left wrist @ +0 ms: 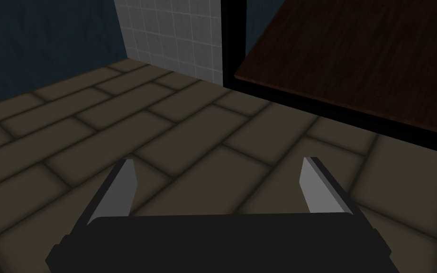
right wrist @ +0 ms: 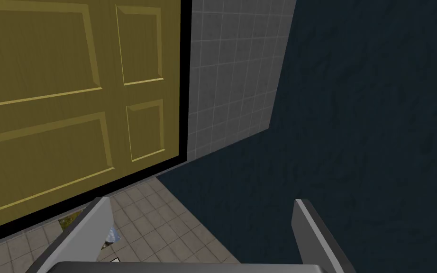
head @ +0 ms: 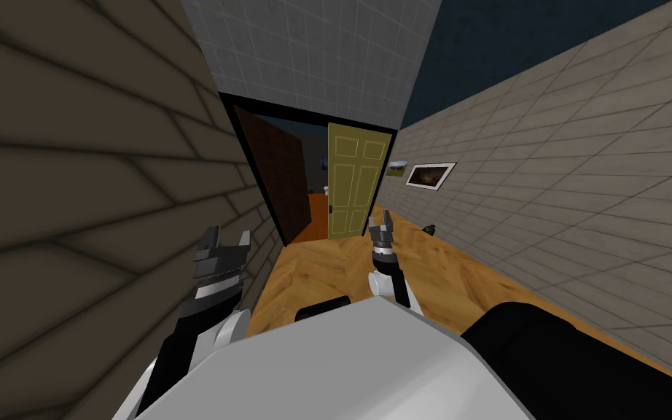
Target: Push the door open
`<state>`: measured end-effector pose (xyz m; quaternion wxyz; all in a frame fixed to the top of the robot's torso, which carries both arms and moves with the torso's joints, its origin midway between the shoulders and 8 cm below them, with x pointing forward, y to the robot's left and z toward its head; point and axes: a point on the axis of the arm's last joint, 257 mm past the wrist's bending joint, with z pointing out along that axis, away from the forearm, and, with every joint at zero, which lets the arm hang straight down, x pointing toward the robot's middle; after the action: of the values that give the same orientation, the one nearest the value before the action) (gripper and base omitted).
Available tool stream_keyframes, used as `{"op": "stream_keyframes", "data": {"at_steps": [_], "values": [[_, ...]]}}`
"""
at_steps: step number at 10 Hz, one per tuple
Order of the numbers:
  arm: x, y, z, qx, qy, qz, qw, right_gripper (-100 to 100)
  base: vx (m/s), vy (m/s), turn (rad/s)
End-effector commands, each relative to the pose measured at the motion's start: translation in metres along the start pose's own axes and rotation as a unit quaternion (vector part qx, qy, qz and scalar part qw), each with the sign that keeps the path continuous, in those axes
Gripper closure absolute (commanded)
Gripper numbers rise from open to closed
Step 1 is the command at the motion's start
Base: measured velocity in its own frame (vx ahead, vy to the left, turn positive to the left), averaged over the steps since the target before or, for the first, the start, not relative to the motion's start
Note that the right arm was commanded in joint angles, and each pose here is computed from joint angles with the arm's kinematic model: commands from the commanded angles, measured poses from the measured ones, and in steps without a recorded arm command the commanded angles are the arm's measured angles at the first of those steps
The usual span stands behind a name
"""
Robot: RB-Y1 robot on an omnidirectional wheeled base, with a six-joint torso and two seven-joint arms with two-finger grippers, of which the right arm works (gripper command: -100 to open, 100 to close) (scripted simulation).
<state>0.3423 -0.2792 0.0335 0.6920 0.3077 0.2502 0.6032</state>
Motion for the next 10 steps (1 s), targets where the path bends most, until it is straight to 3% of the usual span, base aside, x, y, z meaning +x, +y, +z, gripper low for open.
{"op": "stream_keyframes", "data": {"at_steps": [1,10], "values": [[0.001,-0.010,-0.0017,0.007,0.004,0.001,1.0000,-100,0.143,0.067,0.025],[0.003,-0.070,-0.0149,0.050,0.020,0.005,0.9985,-100,0.088,0.001,0.027]]}}
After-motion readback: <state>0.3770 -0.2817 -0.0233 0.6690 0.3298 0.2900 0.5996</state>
